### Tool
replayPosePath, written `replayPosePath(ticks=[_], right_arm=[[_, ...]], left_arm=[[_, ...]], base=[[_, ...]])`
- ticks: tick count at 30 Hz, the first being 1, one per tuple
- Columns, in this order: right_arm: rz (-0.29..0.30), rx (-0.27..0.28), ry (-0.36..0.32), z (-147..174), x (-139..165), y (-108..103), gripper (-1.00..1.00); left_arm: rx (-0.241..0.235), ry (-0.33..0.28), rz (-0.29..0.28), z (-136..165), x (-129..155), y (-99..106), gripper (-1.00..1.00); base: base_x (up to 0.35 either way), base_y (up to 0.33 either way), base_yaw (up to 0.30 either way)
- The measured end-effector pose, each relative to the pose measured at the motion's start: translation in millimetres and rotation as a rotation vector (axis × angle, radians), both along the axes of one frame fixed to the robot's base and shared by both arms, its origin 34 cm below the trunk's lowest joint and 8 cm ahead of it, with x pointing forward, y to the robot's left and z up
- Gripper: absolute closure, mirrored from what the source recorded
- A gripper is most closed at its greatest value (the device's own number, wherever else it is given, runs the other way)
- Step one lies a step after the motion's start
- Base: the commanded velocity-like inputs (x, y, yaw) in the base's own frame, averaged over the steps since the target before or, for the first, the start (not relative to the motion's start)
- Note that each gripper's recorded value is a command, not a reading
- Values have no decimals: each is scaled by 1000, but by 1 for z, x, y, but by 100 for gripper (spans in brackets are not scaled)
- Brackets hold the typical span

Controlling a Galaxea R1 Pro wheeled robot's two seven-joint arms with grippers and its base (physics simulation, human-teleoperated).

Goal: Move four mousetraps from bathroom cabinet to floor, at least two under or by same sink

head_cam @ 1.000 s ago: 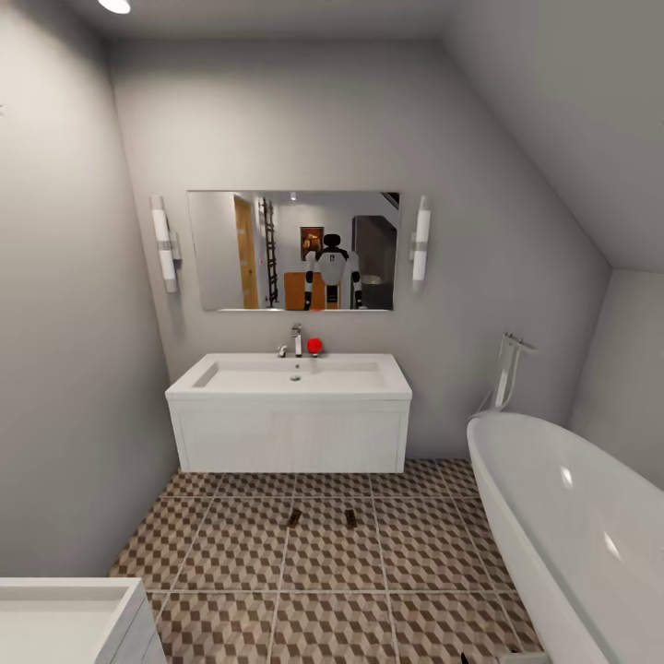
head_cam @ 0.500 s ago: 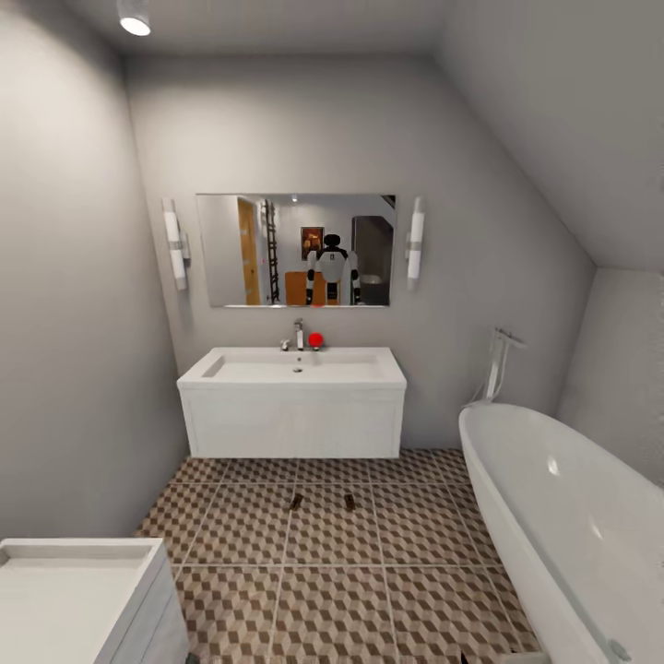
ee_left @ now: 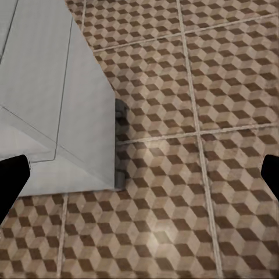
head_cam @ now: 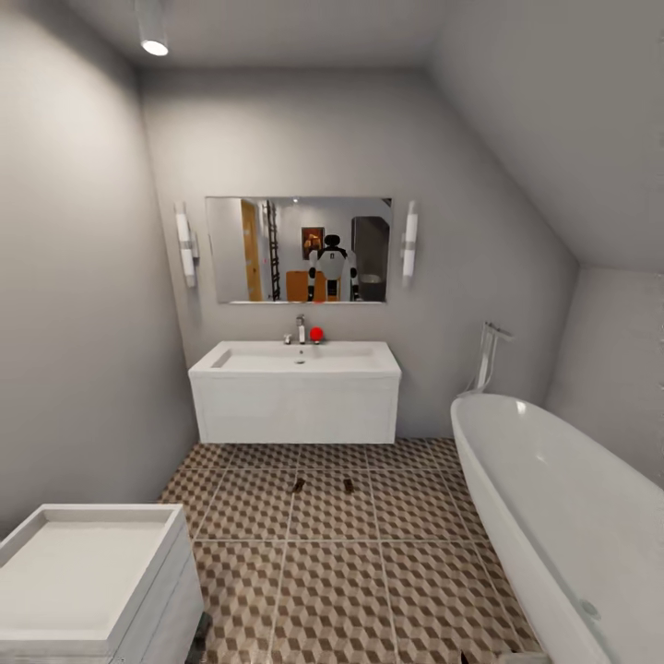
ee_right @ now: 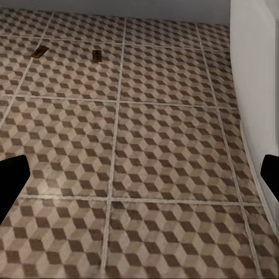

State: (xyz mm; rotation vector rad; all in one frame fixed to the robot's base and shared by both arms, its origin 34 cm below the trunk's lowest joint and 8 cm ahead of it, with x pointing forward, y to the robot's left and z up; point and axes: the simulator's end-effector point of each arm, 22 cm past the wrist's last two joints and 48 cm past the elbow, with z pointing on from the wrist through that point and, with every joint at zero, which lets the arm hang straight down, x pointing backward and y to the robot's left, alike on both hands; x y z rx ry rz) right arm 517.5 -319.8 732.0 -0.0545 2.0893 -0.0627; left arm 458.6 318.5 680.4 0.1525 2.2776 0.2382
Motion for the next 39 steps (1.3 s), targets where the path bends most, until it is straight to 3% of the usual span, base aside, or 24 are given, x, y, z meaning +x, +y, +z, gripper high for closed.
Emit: replayPosePath(ticks=[13,26,39], right_arm=[[10,-6,-116,22,10,0,-100],[10,-3,-122,23,10,2,-100],[6,-2,-113,20,8,2,-100]], left_arm=[[-6,-2,-3,0,0,-5,-100],[-8,-2,-3,0,0,-7,-100],[-8,4,-3,-2,-2,-7,-100]], base=[[-298,0,0],[-22,0,5],[0,0,209]])
